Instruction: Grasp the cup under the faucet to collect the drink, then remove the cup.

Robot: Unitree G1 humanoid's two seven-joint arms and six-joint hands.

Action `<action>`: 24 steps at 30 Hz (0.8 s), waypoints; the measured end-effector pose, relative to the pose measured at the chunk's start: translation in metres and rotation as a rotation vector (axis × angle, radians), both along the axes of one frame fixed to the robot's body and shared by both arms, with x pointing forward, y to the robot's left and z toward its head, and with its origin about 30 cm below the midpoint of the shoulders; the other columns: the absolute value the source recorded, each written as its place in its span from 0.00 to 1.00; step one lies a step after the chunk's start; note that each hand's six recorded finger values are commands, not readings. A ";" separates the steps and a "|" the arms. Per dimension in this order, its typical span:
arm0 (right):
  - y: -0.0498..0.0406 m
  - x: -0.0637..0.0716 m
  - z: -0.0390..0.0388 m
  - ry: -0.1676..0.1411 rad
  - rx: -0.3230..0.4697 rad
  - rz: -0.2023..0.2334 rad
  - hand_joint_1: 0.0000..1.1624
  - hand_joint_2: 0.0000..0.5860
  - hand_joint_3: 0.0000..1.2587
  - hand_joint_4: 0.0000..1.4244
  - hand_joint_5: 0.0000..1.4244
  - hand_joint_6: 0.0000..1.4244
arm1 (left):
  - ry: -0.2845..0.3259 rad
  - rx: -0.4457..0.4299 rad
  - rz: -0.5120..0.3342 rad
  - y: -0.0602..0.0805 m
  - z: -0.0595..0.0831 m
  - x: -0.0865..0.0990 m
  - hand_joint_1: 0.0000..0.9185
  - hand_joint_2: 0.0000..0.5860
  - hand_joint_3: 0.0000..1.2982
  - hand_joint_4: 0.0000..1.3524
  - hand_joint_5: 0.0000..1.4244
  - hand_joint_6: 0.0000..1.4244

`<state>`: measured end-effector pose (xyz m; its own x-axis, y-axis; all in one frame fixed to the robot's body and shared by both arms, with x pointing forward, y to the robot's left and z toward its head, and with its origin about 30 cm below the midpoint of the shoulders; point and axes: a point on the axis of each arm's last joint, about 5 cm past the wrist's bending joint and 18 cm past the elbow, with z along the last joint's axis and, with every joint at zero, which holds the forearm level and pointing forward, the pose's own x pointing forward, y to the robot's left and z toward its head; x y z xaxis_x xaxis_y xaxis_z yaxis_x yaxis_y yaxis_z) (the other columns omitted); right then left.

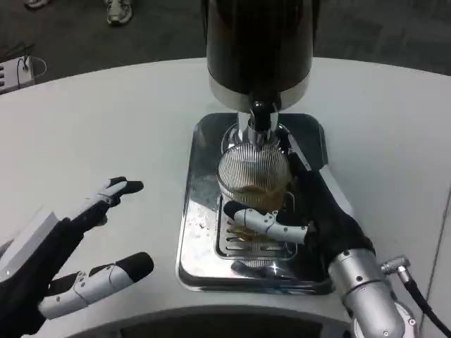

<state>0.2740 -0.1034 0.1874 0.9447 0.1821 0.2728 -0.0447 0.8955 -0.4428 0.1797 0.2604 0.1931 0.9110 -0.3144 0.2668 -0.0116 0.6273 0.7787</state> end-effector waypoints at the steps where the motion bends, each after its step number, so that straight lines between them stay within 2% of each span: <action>1: 0.0005 0.000 -0.0001 0.001 0.000 -0.001 0.69 0.34 0.00 0.00 0.00 0.00 | 0.002 0.000 0.001 0.000 0.000 0.000 0.00 0.05 0.12 0.02 0.07 0.14; 12: 0.0118 0.002 -0.0001 0.001 0.031 0.000 0.68 0.35 0.00 0.01 0.05 0.02 | 0.038 0.014 0.002 0.002 -0.002 -0.002 0.00 0.05 0.12 0.03 0.07 0.14; 17: 0.0185 0.001 -0.0005 -0.007 0.036 -0.029 0.69 0.37 0.00 0.05 0.09 0.05 | 0.057 0.017 0.005 0.003 -0.003 -0.003 0.00 0.05 0.12 0.03 0.07 0.14; 19: 0.0200 0.000 0.0002 -0.021 0.040 -0.053 0.69 0.37 0.00 0.07 0.11 0.07 | 0.064 0.017 0.006 0.003 -0.004 -0.003 0.00 0.05 0.12 0.03 0.07 0.14; 24: 0.0268 -0.001 -0.0008 -0.030 0.038 -0.080 0.69 0.37 0.05 0.12 0.16 0.10 | 0.075 0.021 0.003 0.002 -0.004 -0.004 0.00 0.05 0.12 0.03 0.07 0.14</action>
